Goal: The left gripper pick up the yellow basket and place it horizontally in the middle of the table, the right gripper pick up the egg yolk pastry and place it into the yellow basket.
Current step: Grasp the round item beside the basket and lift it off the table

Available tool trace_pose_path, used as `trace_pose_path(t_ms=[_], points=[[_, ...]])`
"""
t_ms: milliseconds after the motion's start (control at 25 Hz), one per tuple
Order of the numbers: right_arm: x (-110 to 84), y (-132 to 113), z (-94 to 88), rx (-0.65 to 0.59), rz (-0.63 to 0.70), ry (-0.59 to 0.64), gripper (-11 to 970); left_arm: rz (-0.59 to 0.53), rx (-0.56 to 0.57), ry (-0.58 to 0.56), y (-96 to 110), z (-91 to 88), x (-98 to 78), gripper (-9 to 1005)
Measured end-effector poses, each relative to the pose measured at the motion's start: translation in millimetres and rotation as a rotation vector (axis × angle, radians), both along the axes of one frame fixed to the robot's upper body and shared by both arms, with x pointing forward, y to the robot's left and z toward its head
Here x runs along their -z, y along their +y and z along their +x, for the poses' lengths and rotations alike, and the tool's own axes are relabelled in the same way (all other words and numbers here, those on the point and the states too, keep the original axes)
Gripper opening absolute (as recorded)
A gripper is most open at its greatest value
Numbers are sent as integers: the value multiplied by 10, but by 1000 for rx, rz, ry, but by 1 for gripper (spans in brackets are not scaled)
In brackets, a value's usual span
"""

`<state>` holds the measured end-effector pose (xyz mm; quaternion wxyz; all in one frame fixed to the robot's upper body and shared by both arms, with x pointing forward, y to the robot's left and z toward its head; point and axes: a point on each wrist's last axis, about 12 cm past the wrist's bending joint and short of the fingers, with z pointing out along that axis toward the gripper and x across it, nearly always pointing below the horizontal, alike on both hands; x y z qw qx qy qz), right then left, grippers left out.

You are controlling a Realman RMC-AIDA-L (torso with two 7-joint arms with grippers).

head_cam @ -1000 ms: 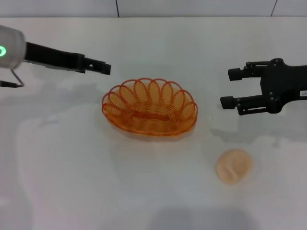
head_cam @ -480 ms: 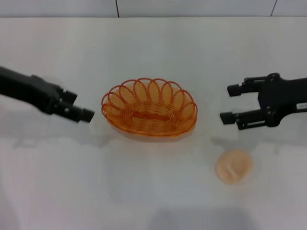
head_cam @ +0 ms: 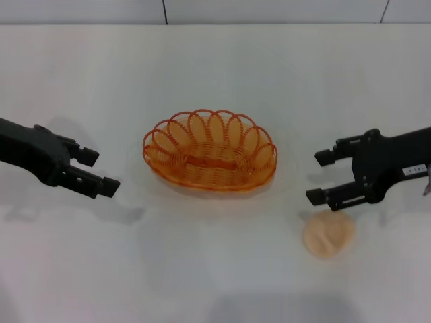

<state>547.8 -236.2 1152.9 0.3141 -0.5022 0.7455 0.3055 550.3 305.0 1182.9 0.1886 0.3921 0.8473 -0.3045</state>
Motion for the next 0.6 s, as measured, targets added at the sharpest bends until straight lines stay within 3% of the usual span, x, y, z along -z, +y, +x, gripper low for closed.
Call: trace_pose_path(t_ms=[600], points=[[178,-136,-73,70,-103,108,717,3,13,18,-79,-14,84,890]])
